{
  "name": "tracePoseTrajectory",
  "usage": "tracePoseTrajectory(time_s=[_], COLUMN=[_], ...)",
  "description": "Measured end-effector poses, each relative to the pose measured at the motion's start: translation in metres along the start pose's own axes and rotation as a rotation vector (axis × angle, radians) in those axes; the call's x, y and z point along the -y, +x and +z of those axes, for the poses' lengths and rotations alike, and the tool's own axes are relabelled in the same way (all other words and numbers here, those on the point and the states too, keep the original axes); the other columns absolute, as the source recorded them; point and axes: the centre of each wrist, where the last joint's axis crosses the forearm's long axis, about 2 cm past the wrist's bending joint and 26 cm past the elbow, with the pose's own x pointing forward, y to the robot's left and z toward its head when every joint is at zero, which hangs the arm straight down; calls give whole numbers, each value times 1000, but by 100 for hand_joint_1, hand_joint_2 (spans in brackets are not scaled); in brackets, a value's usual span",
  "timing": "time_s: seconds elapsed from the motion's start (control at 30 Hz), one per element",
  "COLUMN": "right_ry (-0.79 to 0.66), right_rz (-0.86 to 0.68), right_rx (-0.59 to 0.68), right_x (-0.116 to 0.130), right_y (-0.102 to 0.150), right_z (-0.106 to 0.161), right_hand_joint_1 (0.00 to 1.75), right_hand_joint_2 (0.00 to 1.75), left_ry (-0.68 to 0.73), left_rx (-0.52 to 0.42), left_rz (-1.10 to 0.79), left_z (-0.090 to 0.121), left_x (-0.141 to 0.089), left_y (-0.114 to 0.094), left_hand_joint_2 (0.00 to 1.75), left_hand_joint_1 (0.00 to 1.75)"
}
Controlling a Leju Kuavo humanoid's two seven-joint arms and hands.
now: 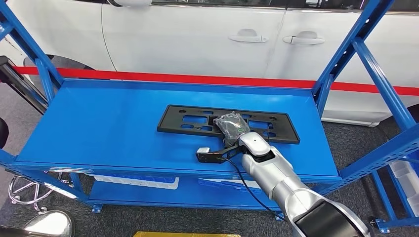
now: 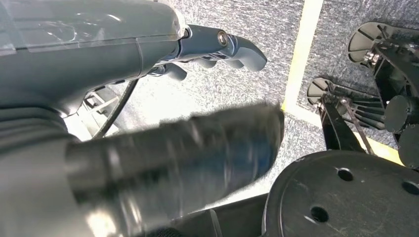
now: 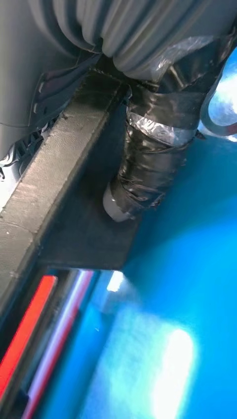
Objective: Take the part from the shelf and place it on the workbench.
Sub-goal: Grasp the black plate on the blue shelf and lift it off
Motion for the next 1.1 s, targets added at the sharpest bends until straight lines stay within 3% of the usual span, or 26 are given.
tracePoseTrajectory(time_s=[0.17,0.2,0.3,0.33,0.67,0.77,1.0,1.1], right_ry=[-8,-12,-39,-51,-123,-198,-470,-542], right_rz=[1,1,-1,-4,-30,-36,-28,-2], right_rx=[2,3,15,22,58,67,134,153], right_x=[0,0,2,4,12,24,97,116], right_y=[0,0,0,-1,-3,-6,-21,-22], right_z=[0,0,1,1,5,8,35,47], right_hand_joint_1=[175,175,175,175,175,175,175,175], right_hand_joint_2=[175,175,175,175,175,175,175,175], left_ry=[1,1,1,1,0,0,1,2], left_rx=[1,1,2,2,8,62,109,111], left_rz=[2,2,3,2,1,-7,-26,-29], left_z=[0,0,0,0,1,1,4,4], left_x=[0,0,0,0,-1,-3,-9,-10], left_y=[0,0,0,0,-1,-1,-3,-3], left_hand_joint_2=[175,131,131,175,175,175,175,175], left_hand_joint_1=[0,0,0,0,0,0,0,0])
